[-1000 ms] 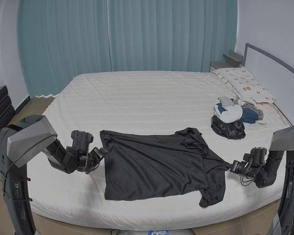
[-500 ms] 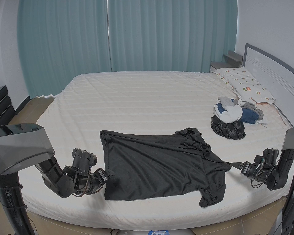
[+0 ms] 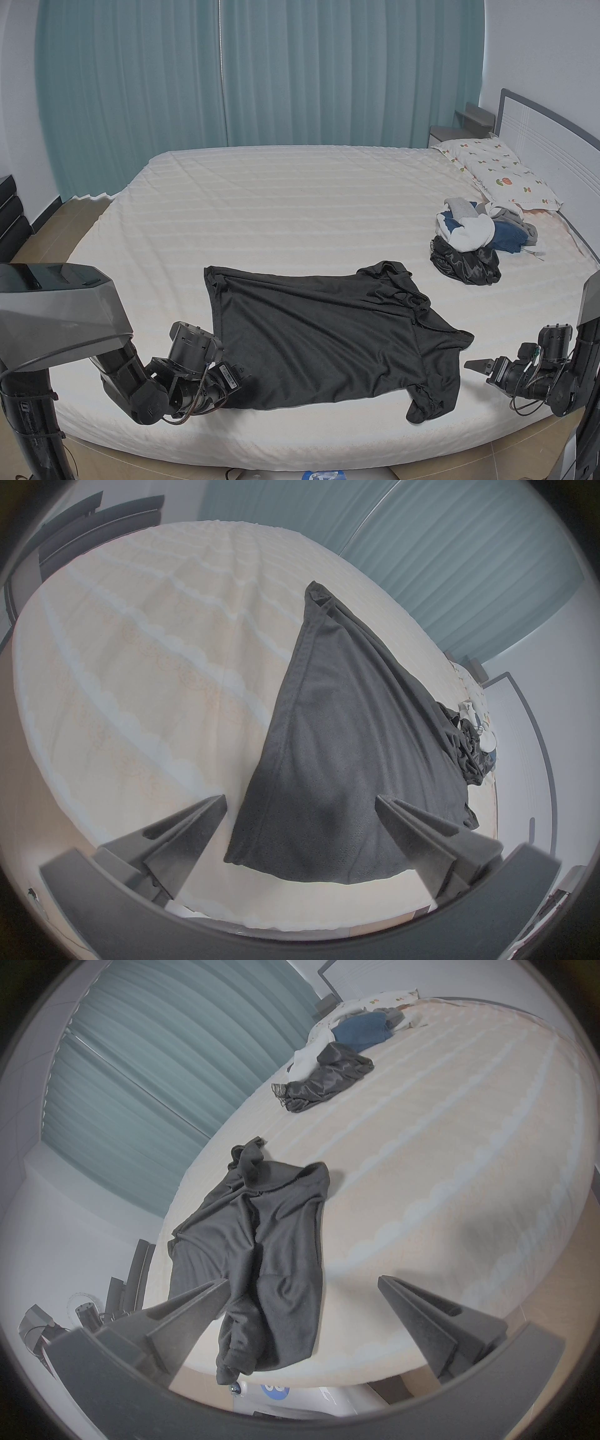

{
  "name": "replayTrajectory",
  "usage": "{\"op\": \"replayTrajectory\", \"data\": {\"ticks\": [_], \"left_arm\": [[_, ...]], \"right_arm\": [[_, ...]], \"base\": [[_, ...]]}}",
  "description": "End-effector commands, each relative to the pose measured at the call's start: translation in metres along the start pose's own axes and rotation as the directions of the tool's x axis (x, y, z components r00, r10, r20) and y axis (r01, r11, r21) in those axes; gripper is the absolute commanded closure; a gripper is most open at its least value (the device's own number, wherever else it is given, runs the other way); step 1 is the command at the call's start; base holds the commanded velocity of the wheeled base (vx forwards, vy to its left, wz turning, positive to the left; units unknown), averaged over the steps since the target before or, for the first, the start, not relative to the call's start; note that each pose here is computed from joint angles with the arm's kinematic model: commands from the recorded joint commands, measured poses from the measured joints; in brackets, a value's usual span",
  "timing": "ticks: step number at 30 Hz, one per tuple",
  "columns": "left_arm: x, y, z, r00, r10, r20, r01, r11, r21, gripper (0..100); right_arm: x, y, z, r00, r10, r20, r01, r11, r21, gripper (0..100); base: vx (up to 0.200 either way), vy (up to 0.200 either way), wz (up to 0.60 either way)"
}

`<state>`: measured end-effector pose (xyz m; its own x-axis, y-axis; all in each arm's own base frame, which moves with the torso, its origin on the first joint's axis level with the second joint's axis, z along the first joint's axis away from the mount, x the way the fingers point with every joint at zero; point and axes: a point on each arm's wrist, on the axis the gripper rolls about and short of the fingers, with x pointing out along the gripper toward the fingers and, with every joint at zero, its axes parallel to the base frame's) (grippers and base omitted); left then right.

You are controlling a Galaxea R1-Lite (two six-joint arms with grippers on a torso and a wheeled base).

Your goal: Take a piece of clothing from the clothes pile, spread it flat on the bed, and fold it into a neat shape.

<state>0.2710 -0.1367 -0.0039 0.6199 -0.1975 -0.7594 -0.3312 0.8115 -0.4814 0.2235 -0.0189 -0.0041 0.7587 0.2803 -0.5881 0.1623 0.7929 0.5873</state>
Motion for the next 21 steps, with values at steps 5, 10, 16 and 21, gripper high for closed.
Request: {"op": "replayTrajectory", "data": {"ticks": [5,10,16,21], "left_arm": [[0.013,0.002,-0.008,0.999,0.028,-0.023,-0.028,0.999,0.022,0],[0.012,0.003,-0.01,0.999,0.032,-0.03,-0.03,0.999,0.044,100],[0.0,0.009,-0.008,0.999,0.043,-0.024,-0.042,0.998,0.042,100],[-0.014,0.011,-0.001,1.0,0.03,-0.002,-0.03,0.999,0.028,100]], "right_arm": [[-0.004,-0.005,-0.018,0.997,-0.026,-0.068,0.027,1.0,0.015,0],[0.0,-0.005,-0.022,0.995,-0.027,-0.095,0.028,1.0,0.014,0],[0.014,0.0,-0.034,0.99,-0.007,-0.142,0.006,1.0,-0.014,0],[0.025,0.005,-0.04,0.99,-0.001,-0.139,-0.004,0.999,-0.037,0]], "base": [[0.0,0.0,0.0],[0.0,0.0,0.0],[0.0,0.0,0.0],[0.0,0.0,0.0]]}}
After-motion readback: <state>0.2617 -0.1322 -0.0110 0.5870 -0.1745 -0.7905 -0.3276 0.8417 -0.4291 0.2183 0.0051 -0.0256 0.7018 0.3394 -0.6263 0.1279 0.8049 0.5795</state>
